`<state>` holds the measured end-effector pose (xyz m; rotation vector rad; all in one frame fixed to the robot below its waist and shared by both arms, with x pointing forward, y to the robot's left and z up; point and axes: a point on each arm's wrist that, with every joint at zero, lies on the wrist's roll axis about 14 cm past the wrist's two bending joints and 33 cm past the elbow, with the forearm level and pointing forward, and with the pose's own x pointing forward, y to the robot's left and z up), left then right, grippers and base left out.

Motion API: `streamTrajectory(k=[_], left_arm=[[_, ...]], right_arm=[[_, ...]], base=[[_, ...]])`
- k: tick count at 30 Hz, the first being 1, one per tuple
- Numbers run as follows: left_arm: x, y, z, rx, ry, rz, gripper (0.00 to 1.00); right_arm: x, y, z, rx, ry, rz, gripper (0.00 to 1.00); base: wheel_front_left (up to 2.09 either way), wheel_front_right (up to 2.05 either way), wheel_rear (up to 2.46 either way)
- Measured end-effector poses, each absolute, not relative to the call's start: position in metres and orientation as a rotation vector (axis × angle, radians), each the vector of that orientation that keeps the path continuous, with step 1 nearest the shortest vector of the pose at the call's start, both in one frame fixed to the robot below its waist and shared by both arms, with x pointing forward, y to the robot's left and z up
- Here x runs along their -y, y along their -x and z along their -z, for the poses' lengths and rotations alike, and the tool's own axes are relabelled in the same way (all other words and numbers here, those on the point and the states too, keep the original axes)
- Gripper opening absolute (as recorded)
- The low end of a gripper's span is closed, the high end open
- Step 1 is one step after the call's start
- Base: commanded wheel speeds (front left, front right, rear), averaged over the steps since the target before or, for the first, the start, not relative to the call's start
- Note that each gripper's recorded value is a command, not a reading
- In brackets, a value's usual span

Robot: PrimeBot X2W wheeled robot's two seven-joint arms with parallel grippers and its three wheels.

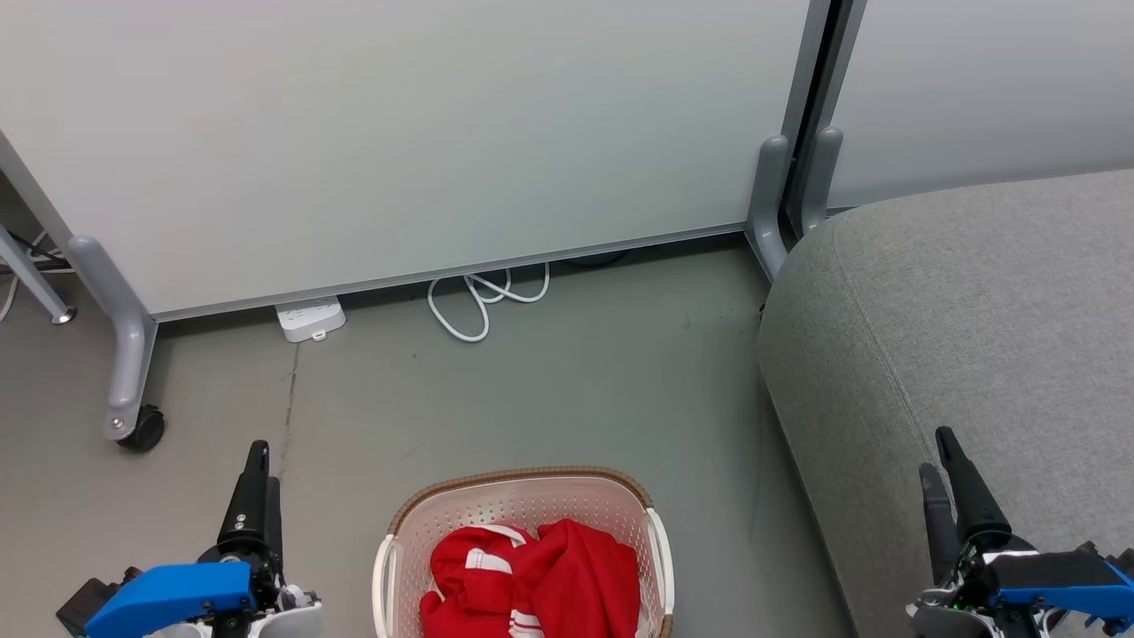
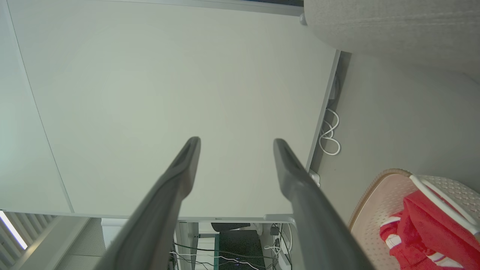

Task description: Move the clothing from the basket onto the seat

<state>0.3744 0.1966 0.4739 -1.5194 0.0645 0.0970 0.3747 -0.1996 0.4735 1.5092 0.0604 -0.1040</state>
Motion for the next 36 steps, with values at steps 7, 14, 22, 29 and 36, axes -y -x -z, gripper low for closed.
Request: streamTrajectory(k=[7, 14, 22, 29, 36], left_arm=[[-0.196, -0.378, -0.48, -0.052, 1.395, -0.085, 1.0], [-0.191, -0.382, -0.487, -0.042, 1.257, -0.059, 1.0], [-0.182, -0.385, -0.494, -0.04, 1.062, -0.025, 1.0], [-0.173, -0.386, -0.496, -0.047, 0.915, -0.004, 1.0], [-0.168, -0.387, -0.497, -0.043, 0.796, 0.011, 1.0]], right_arm=[[0.197, -0.377, -0.479, -0.051, -1.39, 0.09, 1.0], [0.195, -0.381, -0.487, -0.032, -1.261, 0.07, 1.0], [0.19, -0.383, -0.492, -0.03, -1.078, 0.045, 1.0], [0.186, -0.384, -0.494, -0.025, -0.953, 0.028, 1.0], [0.181, -0.384, -0.495, -0.021, -0.843, 0.011, 1.0]], base=[[0.0, 0.0, 0.0], [0.0, 0.0, 0.0], [0.0, 0.0, 0.0], [0.0, 0.0, 0.0], [0.0, 0.0, 0.0]])
